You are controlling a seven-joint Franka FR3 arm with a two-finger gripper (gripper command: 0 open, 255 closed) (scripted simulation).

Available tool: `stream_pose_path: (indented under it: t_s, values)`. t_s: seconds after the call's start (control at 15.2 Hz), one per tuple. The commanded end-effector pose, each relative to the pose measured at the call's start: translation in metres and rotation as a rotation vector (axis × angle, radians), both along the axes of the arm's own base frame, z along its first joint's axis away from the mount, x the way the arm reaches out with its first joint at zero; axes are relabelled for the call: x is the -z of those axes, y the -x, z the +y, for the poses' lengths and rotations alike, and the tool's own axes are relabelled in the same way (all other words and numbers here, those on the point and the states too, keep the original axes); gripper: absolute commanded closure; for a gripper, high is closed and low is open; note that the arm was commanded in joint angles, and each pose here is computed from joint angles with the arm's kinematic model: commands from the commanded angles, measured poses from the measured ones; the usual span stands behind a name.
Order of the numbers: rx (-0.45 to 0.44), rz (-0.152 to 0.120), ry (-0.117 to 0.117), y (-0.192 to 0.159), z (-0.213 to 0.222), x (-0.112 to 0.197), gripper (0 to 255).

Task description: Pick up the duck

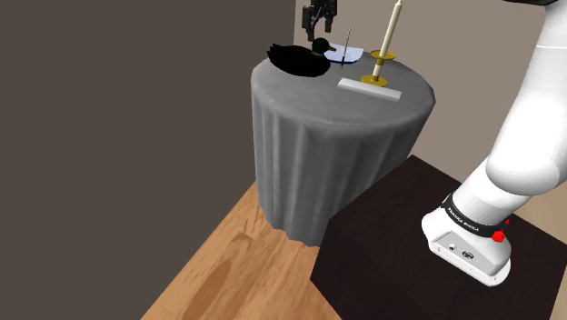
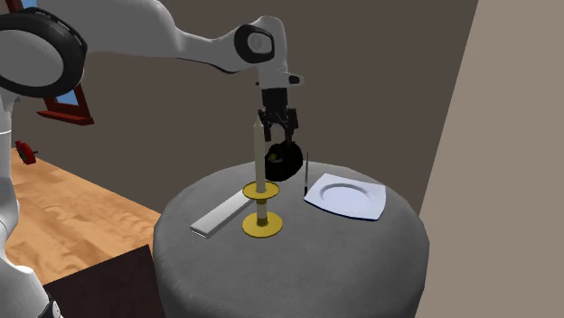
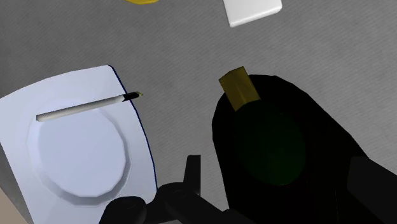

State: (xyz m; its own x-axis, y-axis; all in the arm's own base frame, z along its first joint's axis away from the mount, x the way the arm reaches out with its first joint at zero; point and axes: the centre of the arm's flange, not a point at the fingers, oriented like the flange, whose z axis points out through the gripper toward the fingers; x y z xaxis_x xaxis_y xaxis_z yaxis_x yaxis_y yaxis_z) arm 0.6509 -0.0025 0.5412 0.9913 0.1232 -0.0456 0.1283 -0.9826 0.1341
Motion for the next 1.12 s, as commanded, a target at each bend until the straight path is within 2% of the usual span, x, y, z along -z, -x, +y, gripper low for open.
stream_pose_path:
  t_s: [0.0, 0.33, 0.4, 1.06]
  values:
    - [0.000, 0.000, 0.000, -0.001, 0.000, 0.011, 0]
    - [0.000, 0.000, 0.000, -0.001, 0.000, 0.024, 0]
    - [0.000, 0.000, 0.000, 0.000, 0.000, 0.024, 255]
    - [0.000, 0.000, 0.000, -0.001, 0.000, 0.019, 255]
